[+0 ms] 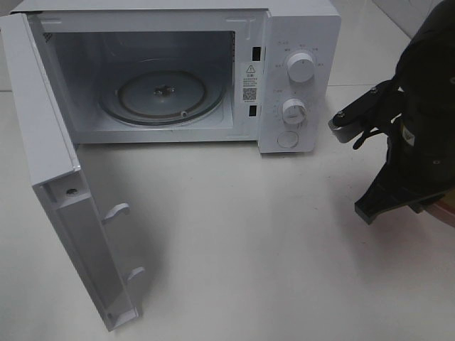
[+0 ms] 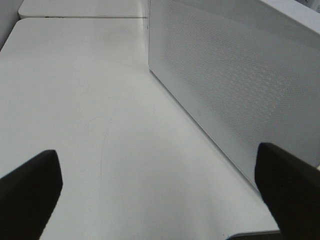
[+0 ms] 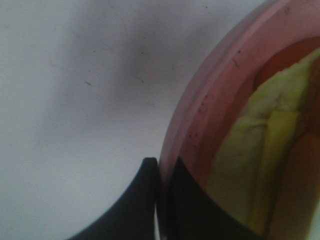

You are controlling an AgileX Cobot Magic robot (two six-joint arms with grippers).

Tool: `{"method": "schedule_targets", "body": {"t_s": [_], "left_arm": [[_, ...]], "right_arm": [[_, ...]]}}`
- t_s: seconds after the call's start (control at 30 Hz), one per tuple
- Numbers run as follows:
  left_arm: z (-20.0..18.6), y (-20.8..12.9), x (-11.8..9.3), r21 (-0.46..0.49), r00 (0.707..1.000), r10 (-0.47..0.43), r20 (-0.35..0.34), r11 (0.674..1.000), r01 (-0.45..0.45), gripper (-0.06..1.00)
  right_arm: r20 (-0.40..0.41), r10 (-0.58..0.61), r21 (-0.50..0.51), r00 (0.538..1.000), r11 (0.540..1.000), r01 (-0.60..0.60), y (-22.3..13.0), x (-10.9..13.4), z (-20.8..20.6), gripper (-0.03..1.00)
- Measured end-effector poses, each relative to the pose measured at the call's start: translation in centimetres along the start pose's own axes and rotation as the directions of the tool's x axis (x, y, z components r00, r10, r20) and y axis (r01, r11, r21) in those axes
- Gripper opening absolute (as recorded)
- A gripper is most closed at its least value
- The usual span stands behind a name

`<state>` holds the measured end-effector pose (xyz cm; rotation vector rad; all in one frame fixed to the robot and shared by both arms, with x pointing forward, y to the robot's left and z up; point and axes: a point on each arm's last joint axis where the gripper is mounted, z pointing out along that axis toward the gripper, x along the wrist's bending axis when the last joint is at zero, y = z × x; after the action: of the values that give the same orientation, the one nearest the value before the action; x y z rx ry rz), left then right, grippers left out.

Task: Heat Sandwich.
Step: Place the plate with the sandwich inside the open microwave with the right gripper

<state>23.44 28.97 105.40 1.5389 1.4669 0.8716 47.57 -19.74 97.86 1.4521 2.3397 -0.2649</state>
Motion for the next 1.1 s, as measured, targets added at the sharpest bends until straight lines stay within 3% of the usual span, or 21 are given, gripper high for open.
{"method": "schedule_targets", "body": {"t_s": [0.3,0.53,0.9,1.03,1.1], "left_arm": [[0.0,0.0,0.0,0.0,1.0,0.0,0.0,1.0,0.0,0.99],[0.0,0.0,0.0,0.0,1.0,0.0,0.0,1.0,0.0,0.99],[0.0,0.0,0.0,0.0,1.0,0.0,0.0,1.0,0.0,0.99],[0.0,0.0,0.0,0.0,1.0,0.0,0.0,1.0,0.0,0.99],[0.0,0.0,0.0,0.0,1.0,0.0,0.0,1.0,0.0,0.99]], "right_arm": [[-0.021,-0.127,-0.061,0.992,0.99,0.125,-1.6,1.1,-1.9,0.04],[-0.017,-0.273,-0.109,0.962,0.957,0.27,-3.5,2.2,-2.7,0.04],[0.017,-0.512,-0.213,0.859,0.838,0.503,-5.2,4.1,-3.3,0.04],[0.035,-0.625,-0.231,0.78,0.754,0.615,-5.6,5.0,-3.1,0.05],[0.037,-0.64,-0.235,0.768,0.741,0.629,-5.7,5.2,-3.0,0.05]]}}
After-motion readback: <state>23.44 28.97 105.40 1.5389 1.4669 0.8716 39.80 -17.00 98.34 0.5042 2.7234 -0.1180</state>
